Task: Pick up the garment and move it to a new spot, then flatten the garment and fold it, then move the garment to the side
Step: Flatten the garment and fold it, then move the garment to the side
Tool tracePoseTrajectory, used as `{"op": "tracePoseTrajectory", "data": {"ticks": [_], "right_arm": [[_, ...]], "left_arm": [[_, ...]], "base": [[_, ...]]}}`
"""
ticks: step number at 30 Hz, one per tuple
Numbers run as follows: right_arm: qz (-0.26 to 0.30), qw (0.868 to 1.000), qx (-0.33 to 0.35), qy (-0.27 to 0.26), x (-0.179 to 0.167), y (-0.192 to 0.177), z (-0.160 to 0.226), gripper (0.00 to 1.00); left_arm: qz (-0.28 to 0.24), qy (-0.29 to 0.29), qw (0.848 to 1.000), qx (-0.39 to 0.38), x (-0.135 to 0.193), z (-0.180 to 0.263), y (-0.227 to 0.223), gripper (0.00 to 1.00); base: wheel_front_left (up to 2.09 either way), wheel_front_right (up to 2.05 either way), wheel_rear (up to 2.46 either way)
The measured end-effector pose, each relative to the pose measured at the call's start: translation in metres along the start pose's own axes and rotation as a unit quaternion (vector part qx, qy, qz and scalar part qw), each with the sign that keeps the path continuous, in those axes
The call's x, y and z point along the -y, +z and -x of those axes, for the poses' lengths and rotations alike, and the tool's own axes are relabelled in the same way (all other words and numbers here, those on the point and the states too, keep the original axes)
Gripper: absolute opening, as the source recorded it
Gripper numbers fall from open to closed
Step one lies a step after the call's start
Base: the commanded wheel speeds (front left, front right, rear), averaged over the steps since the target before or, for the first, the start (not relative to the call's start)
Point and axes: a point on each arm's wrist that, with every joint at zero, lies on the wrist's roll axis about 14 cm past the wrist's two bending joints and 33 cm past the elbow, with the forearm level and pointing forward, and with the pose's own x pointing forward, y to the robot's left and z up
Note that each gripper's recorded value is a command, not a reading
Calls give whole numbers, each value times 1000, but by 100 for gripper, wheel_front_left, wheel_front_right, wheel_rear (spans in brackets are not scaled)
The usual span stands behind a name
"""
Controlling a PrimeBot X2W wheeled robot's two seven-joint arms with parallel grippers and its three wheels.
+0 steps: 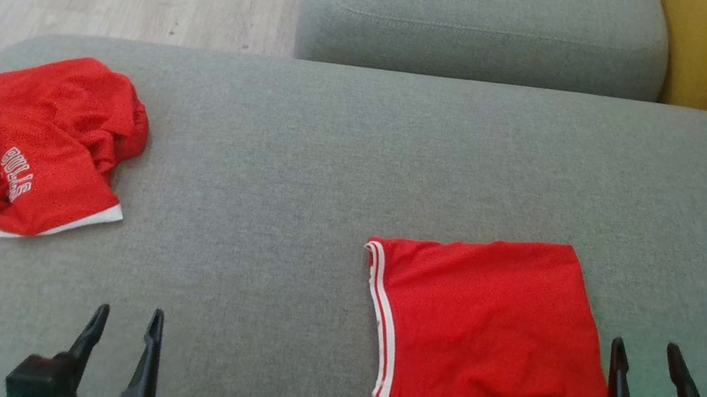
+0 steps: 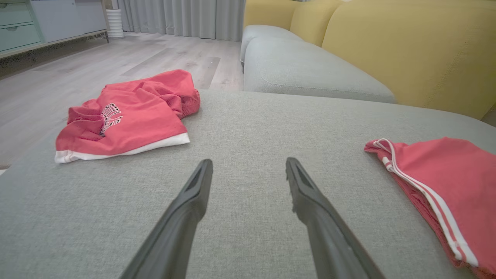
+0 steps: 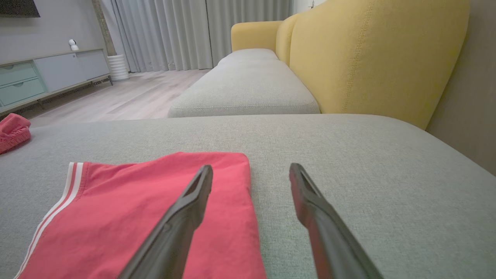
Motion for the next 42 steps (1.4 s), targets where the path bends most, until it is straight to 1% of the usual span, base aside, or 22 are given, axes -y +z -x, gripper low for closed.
{"op": "tracePoseTrajectory", "data": {"ticks": [5, 20, 24, 27, 30, 32, 35, 38, 42], "right_arm": [[-4, 1000, -2, 4, -5, -3, 3, 100], [-7, 1000, -14, 3, -6, -10, 6, 100], [-27, 999, -16, 5, -9, -12, 4, 100], [-39, 998, -47, 15, -11, -13, -6, 100], [-18, 995, -97, 30, -5, -11, -21, 100], [-16, 991, -130, 33, -1, -8, -32, 100], [-22, 980, -191, 44, -3, -16, -42, 100], [-2, 964, -262, 49, -1, -39, -43, 100], [-1, 940, -340, 39, 5, -68, -43, 100]], "left_arm": [[1, 15, 1000, -3, -9, 8, -3, 100], [0, 9, 1000, -3, -6, 6, -2, 100], [0, 8, 1000, -4, -5, 5, -3, 100], [1, 6, 1000, -5, -4, 4, -3, 100], [1, 5, 1000, -9, -3, 1, -4, 100], [1, 0, 1000, -16, 0, -1, -8, 100], [3, -10, 1000, -25, 5, -3, -13, 100], [2, -13, 1000, -27, 6, -9, -14, 100], [-5, -18, 1000, -22, 7, -22, -10, 100]], "base": [[0, 0, 0], [0, 0, 0], [0, 0, 0], [0, 0, 0], [0, 0, 0], [0, 0, 0], [0, 0, 0], [0, 0, 0], [0, 0, 0]]}}
